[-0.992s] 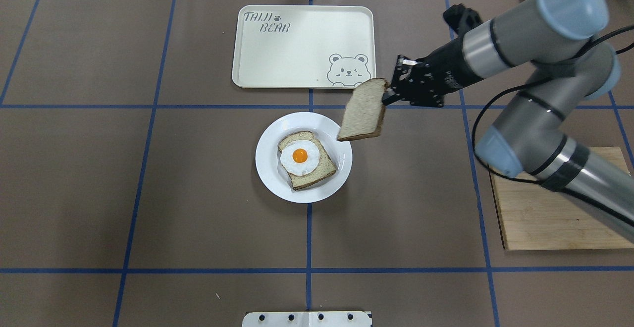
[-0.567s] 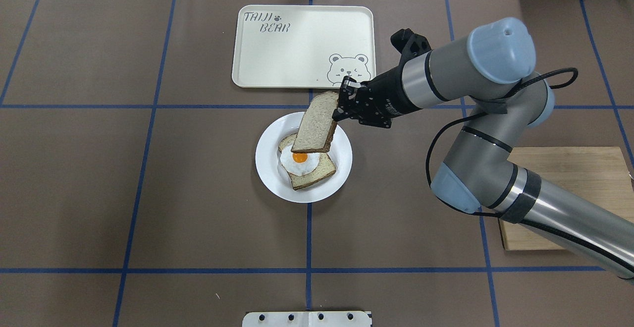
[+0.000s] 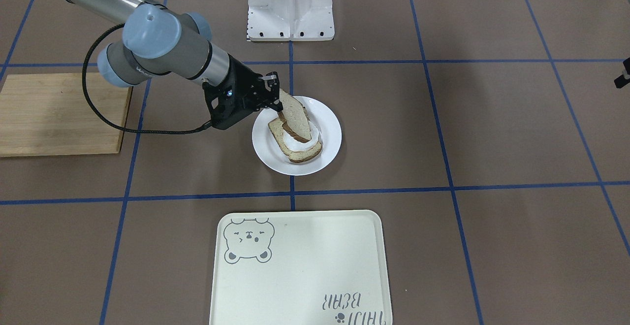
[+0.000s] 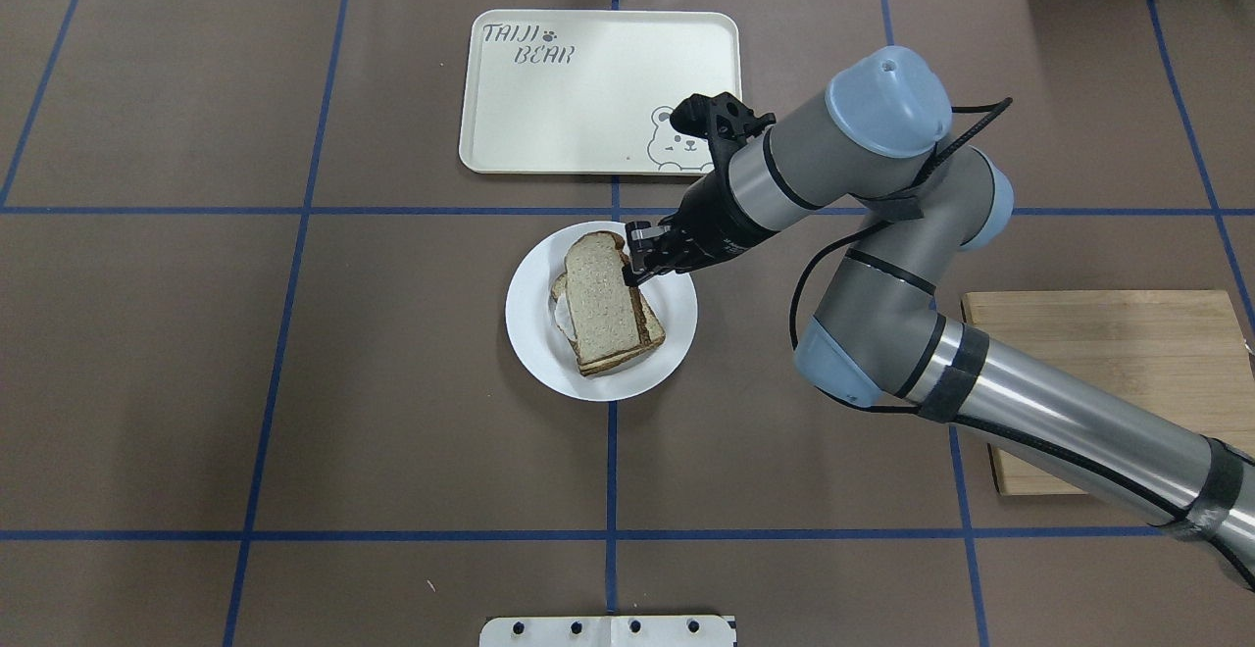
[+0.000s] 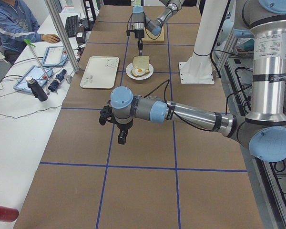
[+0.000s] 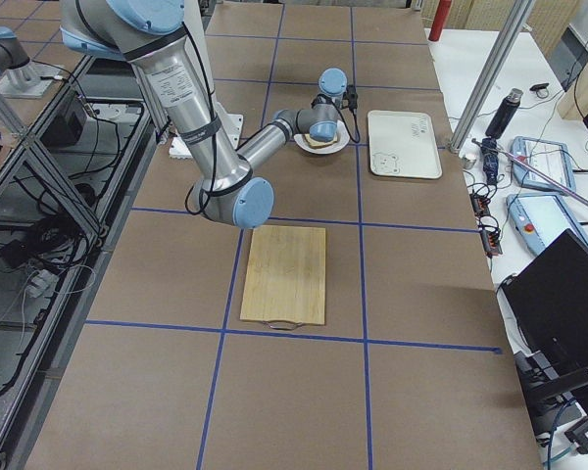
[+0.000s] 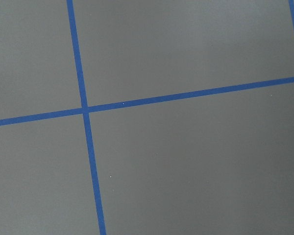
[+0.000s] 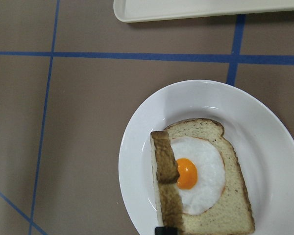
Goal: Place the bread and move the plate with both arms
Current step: 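Lower the bread onto the egg toast and open the right gripper, then bring the left gripper to the plate rim while the right arm withdraws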
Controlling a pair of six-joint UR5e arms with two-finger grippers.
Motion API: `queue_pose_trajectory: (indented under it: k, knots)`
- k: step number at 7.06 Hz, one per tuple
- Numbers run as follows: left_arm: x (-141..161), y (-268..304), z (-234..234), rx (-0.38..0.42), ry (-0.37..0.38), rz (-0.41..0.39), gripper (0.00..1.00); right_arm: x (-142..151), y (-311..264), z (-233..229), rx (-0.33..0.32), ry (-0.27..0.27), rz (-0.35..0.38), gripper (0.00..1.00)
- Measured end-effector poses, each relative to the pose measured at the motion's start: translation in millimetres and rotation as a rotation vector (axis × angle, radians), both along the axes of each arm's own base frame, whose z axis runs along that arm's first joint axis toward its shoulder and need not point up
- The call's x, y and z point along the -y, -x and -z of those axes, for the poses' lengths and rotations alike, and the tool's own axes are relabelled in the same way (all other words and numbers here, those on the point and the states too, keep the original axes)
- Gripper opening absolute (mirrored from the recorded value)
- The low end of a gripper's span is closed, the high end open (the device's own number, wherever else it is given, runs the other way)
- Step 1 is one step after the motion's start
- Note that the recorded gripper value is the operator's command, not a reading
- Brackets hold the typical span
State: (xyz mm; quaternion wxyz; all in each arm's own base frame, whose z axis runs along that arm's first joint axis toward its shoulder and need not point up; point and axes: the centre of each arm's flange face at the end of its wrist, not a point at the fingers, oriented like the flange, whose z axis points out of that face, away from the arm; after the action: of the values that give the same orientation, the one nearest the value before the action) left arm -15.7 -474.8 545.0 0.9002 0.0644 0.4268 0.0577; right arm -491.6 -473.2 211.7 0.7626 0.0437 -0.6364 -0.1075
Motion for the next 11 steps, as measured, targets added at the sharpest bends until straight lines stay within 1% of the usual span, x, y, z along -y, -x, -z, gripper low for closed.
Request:
queue_pose_trajectory:
  k: [1, 2, 4, 5, 6, 8, 9, 10, 11]
  knots:
    - [-0.2, 0.1, 0.2, -0.001, 0.000, 0.000, 0.98, 6.7, 8.5, -0.7, -0.005, -0.057, 0.022, 0.00]
    - [-0.5, 0.2, 0.7, -0.002, -0.001, 0.000, 0.98, 11.8, 15.3, -4.1, -0.013, -0.083, 0.034, 0.00]
    - [-1.1, 0.4, 2.7, -0.003, -0.005, 0.001, 0.98, 19.0, 26.6, -16.9, -0.036, -0.093, 0.052, 0.00]
    - [-1.1, 0.6, 3.7, -0.004, -0.001, 0.006, 0.98, 20.8, 29.0, -21.1, -0.043, -0.093, 0.055, 0.35]
    - [-1.1, 0.5, 6.0, -0.005, 0.007, 0.016, 0.98, 22.4, 29.4, -23.1, -0.047, -0.093, 0.054, 0.99]
    - [1.7, -0.2, 12.5, -0.010, 0.024, 0.040, 0.98, 24.9, 27.5, -26.6, -0.054, -0.082, 0.044, 1.00]
    - [7.8, -1.3, 19.7, -0.015, 0.043, 0.066, 0.98, 25.1, 25.0, -30.5, -0.057, -0.076, 0.041, 1.00]
    - [16.6, -7.3, 31.4, -0.024, 0.065, 0.093, 0.98, 25.9, 18.6, -32.0, -0.056, -0.066, 0.033, 1.00]
    - [30.0, -28.5, 52.1, -0.044, 0.098, 0.112, 0.98, 28.3, 4.9, -32.5, -0.052, -0.048, 0.014, 1.00]
